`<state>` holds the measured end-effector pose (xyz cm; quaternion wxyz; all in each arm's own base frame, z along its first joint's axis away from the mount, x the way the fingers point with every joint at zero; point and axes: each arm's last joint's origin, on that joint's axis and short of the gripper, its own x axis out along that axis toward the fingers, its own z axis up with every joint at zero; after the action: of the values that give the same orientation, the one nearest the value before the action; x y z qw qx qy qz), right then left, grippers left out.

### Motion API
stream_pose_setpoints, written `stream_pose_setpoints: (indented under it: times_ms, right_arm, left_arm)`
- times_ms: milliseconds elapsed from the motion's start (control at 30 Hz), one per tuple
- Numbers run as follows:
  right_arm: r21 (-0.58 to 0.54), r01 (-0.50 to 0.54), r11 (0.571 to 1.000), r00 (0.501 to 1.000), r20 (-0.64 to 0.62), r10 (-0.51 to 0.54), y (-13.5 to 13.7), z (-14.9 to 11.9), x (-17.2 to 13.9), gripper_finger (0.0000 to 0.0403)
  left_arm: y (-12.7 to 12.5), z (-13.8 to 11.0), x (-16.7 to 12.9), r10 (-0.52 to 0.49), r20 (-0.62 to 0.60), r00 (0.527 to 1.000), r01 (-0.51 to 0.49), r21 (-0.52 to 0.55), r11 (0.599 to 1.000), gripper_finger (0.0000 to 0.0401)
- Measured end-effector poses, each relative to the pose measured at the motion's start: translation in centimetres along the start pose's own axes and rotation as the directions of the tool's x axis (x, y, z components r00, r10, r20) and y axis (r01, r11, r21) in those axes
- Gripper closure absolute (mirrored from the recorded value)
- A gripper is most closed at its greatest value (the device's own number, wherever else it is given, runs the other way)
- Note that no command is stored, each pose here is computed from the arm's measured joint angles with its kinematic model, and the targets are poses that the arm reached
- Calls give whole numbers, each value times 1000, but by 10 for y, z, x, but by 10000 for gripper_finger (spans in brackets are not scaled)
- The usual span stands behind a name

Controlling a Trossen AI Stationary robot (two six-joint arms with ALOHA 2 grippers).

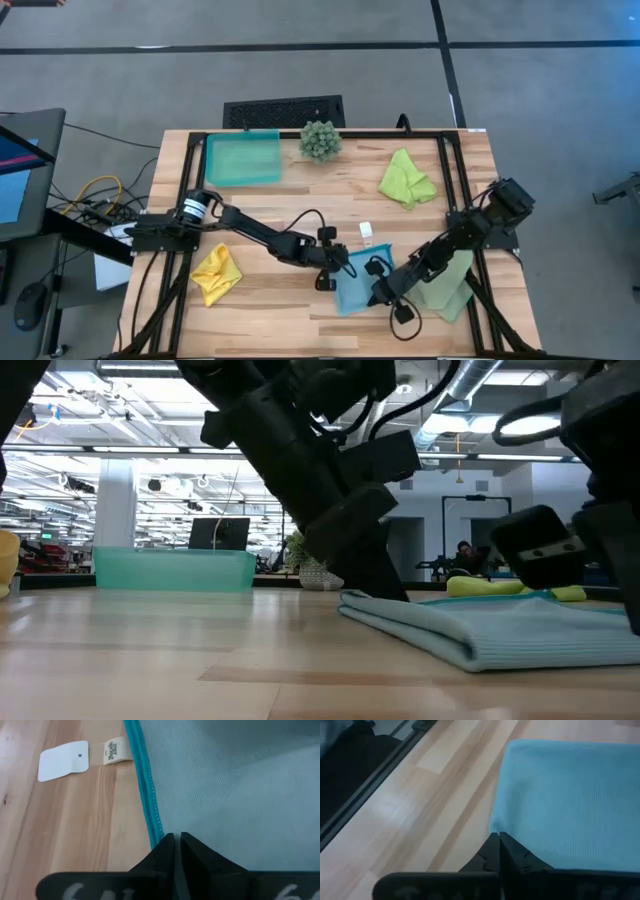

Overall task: Fold microfiber towels
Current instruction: Fold the blue microfiber cloth

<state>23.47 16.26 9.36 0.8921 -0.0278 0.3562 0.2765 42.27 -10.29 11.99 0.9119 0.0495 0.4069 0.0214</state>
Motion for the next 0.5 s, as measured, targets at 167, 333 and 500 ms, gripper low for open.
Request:
stream_pose_setpoints:
  times_ms: [167, 333, 500]
  right_arm:
    - [-50, -2, 999, 1000, 0, 2, 2, 8, 9, 357]
    - [-63, -12, 998, 999, -53, 9, 11, 25, 1, 282]
    - [-16, 45, 999, 983, -175, -48, 28, 34, -22, 231]
  left_arm:
    - [-11, 9, -15, 15, 33, 999, -16, 37, 999, 376]
    - [-34, 27, -32, 86, 68, 994, -97, 166, 981, 376]
    - [-72, 37, -52, 26, 142, 989, -65, 276, 959, 370]
